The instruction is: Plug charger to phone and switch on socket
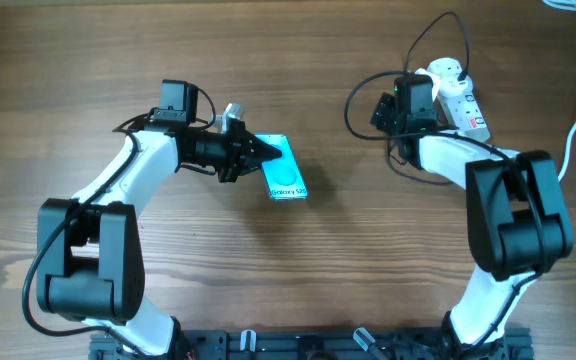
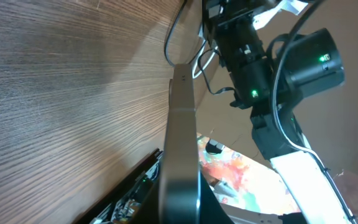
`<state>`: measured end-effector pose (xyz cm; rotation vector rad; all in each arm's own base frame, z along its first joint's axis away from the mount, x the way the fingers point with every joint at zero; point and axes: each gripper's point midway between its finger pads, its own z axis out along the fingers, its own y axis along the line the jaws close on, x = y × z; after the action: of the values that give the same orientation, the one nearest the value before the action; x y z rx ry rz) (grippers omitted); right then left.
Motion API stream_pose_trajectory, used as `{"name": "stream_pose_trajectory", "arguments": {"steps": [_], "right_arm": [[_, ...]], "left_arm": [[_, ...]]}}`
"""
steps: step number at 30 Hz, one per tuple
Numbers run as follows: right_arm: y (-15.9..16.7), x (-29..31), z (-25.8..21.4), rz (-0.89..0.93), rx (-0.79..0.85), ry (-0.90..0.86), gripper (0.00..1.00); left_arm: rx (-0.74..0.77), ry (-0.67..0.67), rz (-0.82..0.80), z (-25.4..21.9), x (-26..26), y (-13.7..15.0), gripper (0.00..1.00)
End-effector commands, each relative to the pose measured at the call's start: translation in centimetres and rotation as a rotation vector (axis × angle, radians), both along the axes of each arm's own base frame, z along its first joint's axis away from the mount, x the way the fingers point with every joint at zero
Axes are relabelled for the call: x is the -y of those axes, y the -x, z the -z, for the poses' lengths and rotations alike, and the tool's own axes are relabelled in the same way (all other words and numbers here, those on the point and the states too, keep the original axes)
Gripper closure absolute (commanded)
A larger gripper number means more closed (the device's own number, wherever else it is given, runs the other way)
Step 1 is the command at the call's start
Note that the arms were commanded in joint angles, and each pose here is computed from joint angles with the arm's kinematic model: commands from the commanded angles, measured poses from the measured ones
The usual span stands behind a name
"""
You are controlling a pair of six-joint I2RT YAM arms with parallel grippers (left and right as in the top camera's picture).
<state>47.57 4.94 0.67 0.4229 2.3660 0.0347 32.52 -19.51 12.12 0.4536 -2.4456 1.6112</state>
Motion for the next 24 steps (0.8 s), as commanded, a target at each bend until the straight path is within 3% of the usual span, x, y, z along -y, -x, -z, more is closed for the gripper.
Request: {"name": "stream_pose_trajectory", "arguments": {"steps": [1, 2, 6, 11, 19, 22, 24], "right_arm": [[-0.2, 0.4, 1.0, 0.008, -0.017, 0.027, 0.33], [-0.2, 0.4, 1.1, 0.009, -0.019, 0.027, 0.36], [-0.1, -0.8, 1.5, -0.060, -0.035, -0.008, 0.73], [1.4, -3.5, 2.5, -0.235, -0.112, -0.055, 0.92], [12.3, -7.5, 6.2, -0.374, -0.564, -0.240, 0.95], [16.6, -7.8, 6.7, -0.381, -0.733, -0.231, 0.95], [17.7, -8.2, 6.7, -0.394, -0.772, -0.218, 0.86]], "left_arm": [[0.020, 0.018, 0.010, -0.6, 0.1, 0.0, 0.96], [0.020, 0.018, 0.010, -0.6, 0.1, 0.0, 0.96], [0.019, 0.018, 0.010, -0.6, 0.1, 0.0, 0.96], [0.012, 0.018, 0.006, -0.6, 0.1, 0.0, 0.96], [0.010, 0.018, 0.006, -0.6, 0.1, 0.0, 0.96], [0.010, 0.018, 0.006, -0.6, 0.1, 0.0, 0.96], [0.010, 0.018, 0.006, -0.6, 0.1, 0.0, 0.96]]}}
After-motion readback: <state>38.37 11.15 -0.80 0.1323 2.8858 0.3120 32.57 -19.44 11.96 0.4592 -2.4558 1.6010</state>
